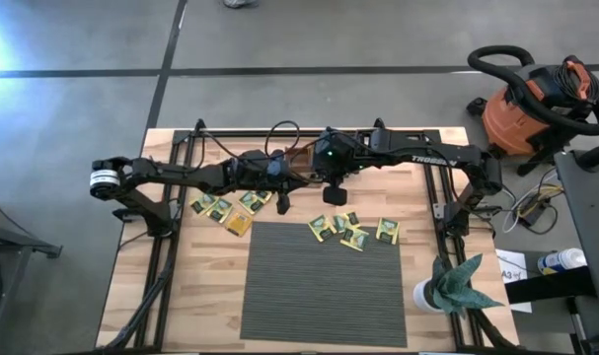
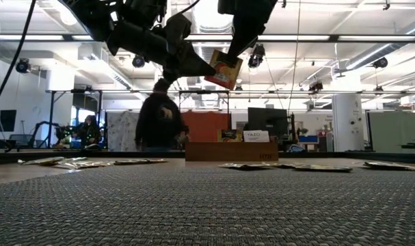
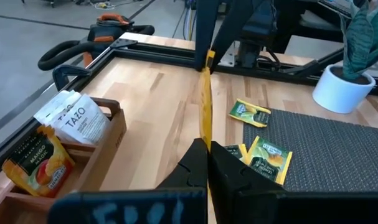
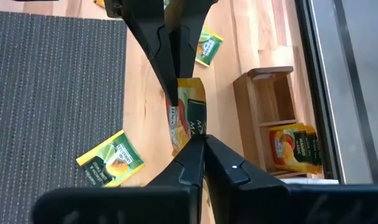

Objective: Pick & Place Tea
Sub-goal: Put the orange tea bag into the middle section of the wooden organizer

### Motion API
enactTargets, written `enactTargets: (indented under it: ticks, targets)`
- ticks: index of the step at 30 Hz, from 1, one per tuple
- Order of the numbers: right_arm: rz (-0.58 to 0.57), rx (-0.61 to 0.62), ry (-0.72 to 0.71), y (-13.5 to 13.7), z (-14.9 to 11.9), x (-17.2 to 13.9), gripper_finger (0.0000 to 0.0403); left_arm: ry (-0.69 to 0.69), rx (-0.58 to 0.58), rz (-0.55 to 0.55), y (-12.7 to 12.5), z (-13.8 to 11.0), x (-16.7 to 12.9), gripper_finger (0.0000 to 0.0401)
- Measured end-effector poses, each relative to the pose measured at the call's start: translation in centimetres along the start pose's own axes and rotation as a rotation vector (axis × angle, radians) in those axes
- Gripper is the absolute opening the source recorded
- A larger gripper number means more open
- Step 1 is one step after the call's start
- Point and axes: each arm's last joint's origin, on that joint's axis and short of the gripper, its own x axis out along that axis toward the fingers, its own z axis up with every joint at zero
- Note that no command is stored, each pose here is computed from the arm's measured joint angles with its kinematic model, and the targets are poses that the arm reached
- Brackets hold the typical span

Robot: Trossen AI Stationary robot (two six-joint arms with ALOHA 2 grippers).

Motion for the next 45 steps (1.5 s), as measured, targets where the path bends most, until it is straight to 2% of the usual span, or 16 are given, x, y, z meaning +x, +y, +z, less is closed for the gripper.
enactTargets:
  ticks: [4, 7, 10, 14, 16, 22, 27, 36, 45]
  targets:
    - [-0.025, -0.003, -0.006, -0.1, 0.1, 0.0, 0.0009, 0.008, -0.051, 0.023, 0.1, -0.1, 0.0, 0.0011]
    - [-0.072, -0.007, -0.005, -0.3, 0.1, 0.1, 0.0009, 0.032, -0.082, 0.066, 0.2, -0.4, 0.0, 0.004]
    - [-0.122, -0.005, -0.001, -0.9, 0.1, 0.1, 0.0008, 0.072, -0.103, 0.139, 0.4, -0.8, -0.1, 0.0075]
    - [-0.19, -0.007, 0.019, -2.5, -0.3, 0.2, 0.0008, 0.166, -0.193, 0.266, 0.7, -2.0, -0.3, 0.0113]
    - [-0.204, -0.021, 0.04, -3.6, -0.5, 0.7, 0.0008, 0.169, -0.228, 0.276, 0.7, -2.5, -0.4, 0.0122]
    - [-0.165, -0.053, 0.141, -6.6, -1.5, 4.5, 0.0008, 0.126, -0.296, 0.155, -0.8, -3.3, -1.3, 0.0126]
    - [-0.154, -0.102, 0.193, -8.7, -2.3, 7.6, 0.0008, 0.113, -0.368, 0.166, -1.1, -4.3, -3.2, 0.0126]
    - [-0.081, -0.087, 0.241, -11.3, -3.9, 11.2, 0.0008, 0.032, -0.507, 0.22, -1.0, -6.2, -8.0, 0.0126]
    - [-0.088, -0.137, 0.198, -12.0, -3.7, 12.1, 0.0008, -0.065, -0.545, 0.207, -1.0, -6.9, -11.1, 0.0126]
